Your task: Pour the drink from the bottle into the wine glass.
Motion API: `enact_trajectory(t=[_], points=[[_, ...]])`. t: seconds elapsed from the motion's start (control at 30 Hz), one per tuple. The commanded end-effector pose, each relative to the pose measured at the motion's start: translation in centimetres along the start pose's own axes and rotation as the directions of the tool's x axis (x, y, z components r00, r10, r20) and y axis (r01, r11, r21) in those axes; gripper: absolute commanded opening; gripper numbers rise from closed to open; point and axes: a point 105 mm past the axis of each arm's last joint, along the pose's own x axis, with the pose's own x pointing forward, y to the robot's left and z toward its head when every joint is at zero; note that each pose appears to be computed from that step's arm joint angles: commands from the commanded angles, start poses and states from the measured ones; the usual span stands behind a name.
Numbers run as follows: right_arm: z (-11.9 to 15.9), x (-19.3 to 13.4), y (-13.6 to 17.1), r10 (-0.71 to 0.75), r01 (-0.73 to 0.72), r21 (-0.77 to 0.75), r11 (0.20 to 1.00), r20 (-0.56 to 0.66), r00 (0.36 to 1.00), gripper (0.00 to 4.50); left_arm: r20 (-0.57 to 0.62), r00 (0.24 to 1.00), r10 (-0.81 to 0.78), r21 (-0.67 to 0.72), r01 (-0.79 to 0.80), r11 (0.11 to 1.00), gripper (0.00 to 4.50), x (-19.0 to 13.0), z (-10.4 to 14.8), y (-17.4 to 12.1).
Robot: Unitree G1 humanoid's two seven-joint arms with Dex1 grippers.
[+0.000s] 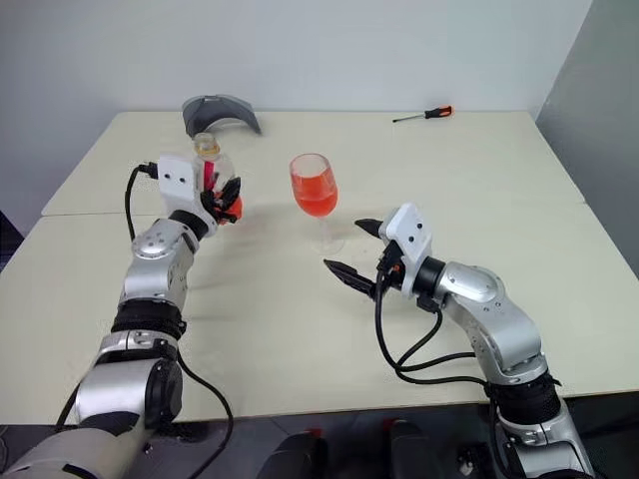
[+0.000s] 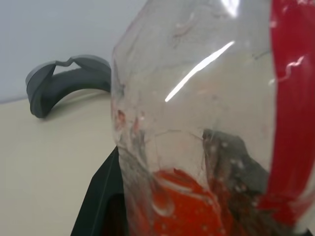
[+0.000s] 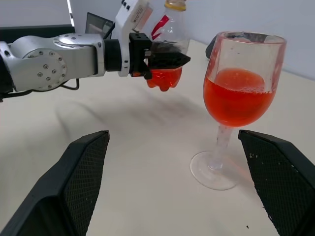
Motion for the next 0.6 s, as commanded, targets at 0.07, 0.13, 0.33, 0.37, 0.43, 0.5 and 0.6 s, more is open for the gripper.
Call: enact_trajectory(t=[0.07,0.13,0.33,0.37,0.43,0.5,0.6], points=[[1.2,0.0,0.9,-0.003,0.004,-0.019,1.000,0.053,0.999,4.50,0.056,0.996,0.067,-0.014,-0.066,0.998,1.71,-1.2,0.8,1.4],[1.2,0.2,1.0,-0.001,0.002,-0.017,1.000,0.053,0.999,4.50,0.024,0.996,0.090,-0.048,-0.089,0.995,1.71,-1.7,-0.5,1.9],[1.5,0.7,0.2,-0.020,0.021,-0.028,0.999,0.058,0.998,4.50,-0.044,0.994,0.103,-0.157,-0.109,0.982,1.71,-2.4,-3.0,2.5],[1.5,0.7,0.1,-0.025,0.027,-0.028,0.999,0.060,0.998,4.50,-0.050,0.995,0.089,-0.182,-0.096,0.979,1.71,-2.5,-3.3,2.2],[1.5,0.8,-0.1,-0.034,0.035,-0.027,0.999,0.061,0.998,4.50,-0.052,0.997,0.062,-0.212,-0.071,0.975,1.71,-2.5,-3.5,1.7],[1.5,0.9,-0.2,-0.037,0.038,-0.024,0.999,0.062,0.997,4.50,-0.055,0.997,0.047,-0.215,-0.058,0.975,1.71,-2.5,-3.6,1.5],[1.5,1.1,0.3,-0.028,0.029,-0.012,1.000,0.067,0.997,4.50,-0.061,0.998,0.001,-0.224,-0.015,0.974,1.71,-2.7,-3.9,0.7]])
